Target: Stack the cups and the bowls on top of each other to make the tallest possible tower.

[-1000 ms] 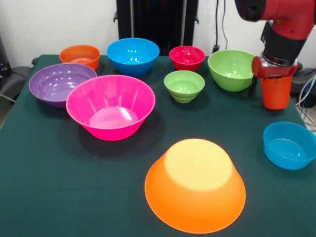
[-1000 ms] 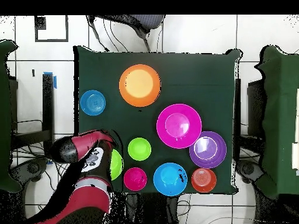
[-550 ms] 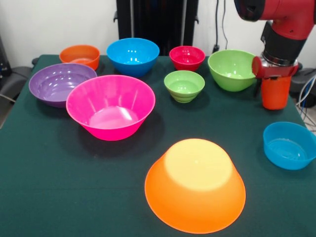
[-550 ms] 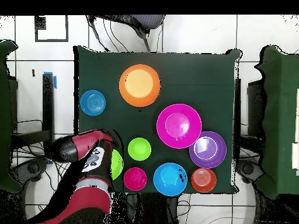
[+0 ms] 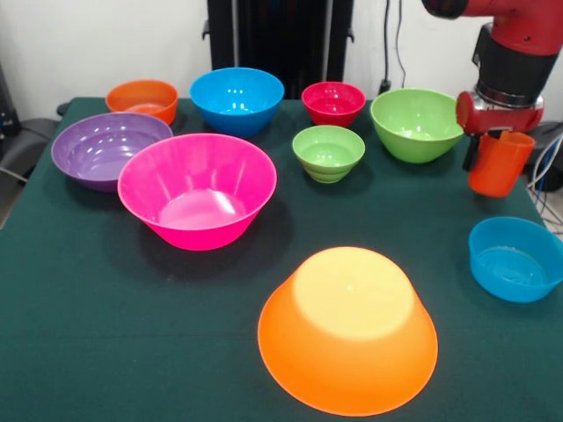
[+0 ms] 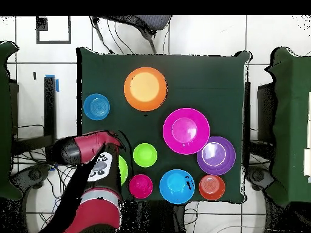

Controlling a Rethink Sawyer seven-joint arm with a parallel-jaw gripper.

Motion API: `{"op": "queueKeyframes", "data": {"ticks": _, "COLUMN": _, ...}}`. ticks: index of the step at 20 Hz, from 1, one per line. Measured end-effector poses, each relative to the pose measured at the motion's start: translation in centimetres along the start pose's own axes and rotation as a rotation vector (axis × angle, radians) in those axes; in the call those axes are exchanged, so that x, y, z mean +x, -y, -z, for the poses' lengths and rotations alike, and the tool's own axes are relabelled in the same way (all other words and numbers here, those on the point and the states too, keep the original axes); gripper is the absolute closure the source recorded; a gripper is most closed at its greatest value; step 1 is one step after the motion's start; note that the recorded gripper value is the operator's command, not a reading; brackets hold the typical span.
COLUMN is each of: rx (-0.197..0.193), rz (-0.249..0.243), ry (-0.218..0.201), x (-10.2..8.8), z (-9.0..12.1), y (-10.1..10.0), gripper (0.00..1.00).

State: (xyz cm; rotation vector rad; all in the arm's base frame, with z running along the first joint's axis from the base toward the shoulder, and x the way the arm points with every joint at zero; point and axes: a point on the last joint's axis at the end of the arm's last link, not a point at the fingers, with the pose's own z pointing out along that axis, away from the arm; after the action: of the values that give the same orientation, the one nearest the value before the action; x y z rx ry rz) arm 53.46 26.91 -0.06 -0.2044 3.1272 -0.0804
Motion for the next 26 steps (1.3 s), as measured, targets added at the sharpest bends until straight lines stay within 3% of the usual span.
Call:
{"op": "queueKeyframes", "data": {"ticks": 10, "rx": -0.006, "rz": -0.025, "ry": 0.003, "x": -0.3, "z": 0.8, "y": 1.5, "gripper": 1.00}}
{"op": "queueKeyframes", "data": {"ticks": 14, "rx": -0.027, "rz": -0.070, "ry": 0.005, "x": -0.5, "z": 2.5, "y": 4.7, "gripper": 1.00}}
{"op": "queueKeyframes", "data": {"ticks": 16, "rx": -0.046, "rz": -0.124, "ry": 0.013, "x": -0.7, "z": 4.3, "y": 8.2, "gripper": 1.00}}
{"op": "queueKeyframes", "data": {"ticks": 21, "rx": -0.070, "rz": -0.229, "ry": 0.044, "x": -1.4, "z": 7.9, "y": 14.1, "gripper": 1.00}}
{"op": "queueKeyframes", "data": {"ticks": 22, "rx": -0.075, "rz": -0.280, "ry": 0.063, "x": -1.8, "z": 9.8, "y": 17.1, "gripper": 1.00}}
{"op": "queueKeyframes", "data": {"ticks": 24, "rx": -0.076, "rz": -0.309, "ry": 0.075, "x": -2.1, "z": 10.9, "y": 19.0, "gripper": 1.00}}
{"op": "queueKeyframes", "data": {"ticks": 26, "rx": -0.074, "rz": -0.353, "ry": 0.098, "x": -2.6, "z": 12.6, "y": 22.0, "gripper": 1.00}}
